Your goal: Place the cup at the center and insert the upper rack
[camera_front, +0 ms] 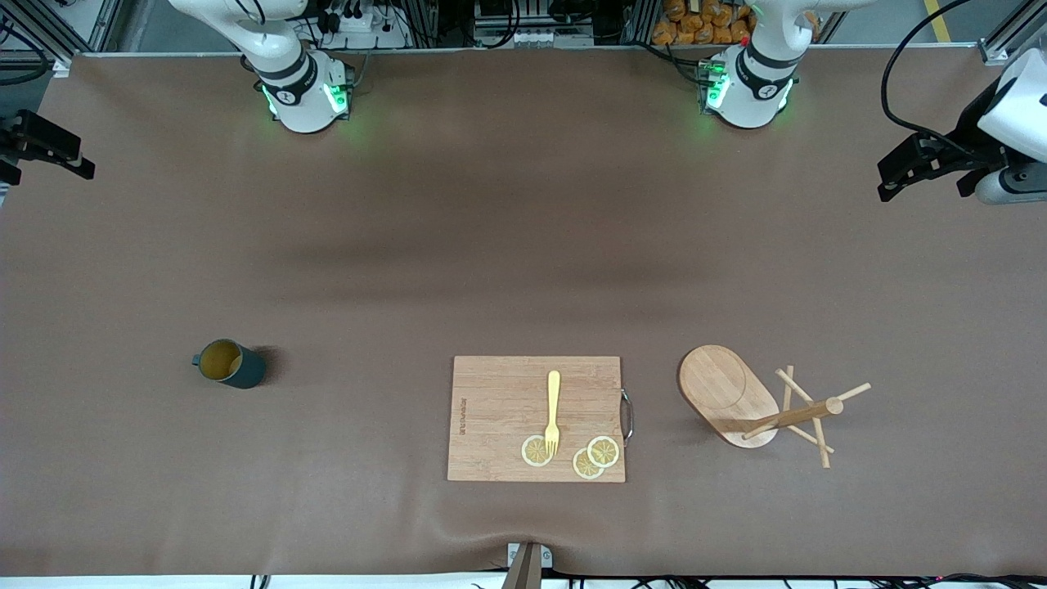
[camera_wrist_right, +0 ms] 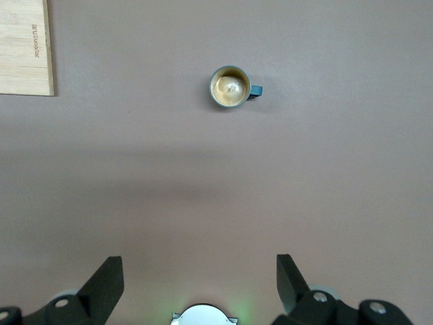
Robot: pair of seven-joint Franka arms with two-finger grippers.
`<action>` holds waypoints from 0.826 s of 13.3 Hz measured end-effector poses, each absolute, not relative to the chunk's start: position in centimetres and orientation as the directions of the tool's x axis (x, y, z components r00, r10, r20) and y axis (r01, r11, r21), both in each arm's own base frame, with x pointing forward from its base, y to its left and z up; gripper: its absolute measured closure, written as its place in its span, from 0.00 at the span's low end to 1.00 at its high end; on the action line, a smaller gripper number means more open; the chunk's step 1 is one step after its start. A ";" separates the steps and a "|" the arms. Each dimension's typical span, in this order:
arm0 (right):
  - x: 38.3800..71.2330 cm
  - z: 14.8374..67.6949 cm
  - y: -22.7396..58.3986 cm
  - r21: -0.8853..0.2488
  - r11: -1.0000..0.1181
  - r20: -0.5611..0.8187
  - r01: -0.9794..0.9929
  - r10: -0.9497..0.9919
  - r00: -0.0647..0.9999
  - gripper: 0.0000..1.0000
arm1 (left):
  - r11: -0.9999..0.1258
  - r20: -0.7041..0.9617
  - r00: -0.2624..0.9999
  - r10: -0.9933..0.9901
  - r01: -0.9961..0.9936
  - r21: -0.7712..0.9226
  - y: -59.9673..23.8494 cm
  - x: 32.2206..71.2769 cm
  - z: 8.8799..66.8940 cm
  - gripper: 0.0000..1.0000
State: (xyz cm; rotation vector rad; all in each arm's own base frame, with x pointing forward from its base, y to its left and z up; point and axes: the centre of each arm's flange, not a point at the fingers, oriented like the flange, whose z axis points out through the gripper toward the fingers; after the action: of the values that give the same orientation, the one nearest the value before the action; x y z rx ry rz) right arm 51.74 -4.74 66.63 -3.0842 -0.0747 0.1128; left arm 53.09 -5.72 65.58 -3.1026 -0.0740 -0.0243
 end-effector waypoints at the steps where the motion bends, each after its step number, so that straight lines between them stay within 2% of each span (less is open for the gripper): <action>1: 51.7 66.6 -4.7 -0.056 -0.997 -0.072 0.046 0.050 0.996 0.00 | -0.998 0.014 0.999 0.048 0.049 -0.038 -5.7 53.1 65.6 0.00; 8: 51.9 66.6 -4.7 -0.054 -0.997 -0.061 0.047 0.050 0.997 0.00 | -0.998 -0.003 0.999 0.052 0.052 -0.041 -5.5 52.9 65.4 0.00; 11: 53.7 64.3 -4.0 -0.048 -0.997 -0.018 0.060 0.061 0.998 0.00 | -0.998 -0.006 0.999 0.054 0.054 -0.041 -5.3 53.0 65.2 0.00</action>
State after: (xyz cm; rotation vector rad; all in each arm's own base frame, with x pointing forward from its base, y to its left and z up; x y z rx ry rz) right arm 53.69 -4.05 64.34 -3.0930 -0.0938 0.0299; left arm 53.04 -5.34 65.22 -3.0999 -0.0841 0.0112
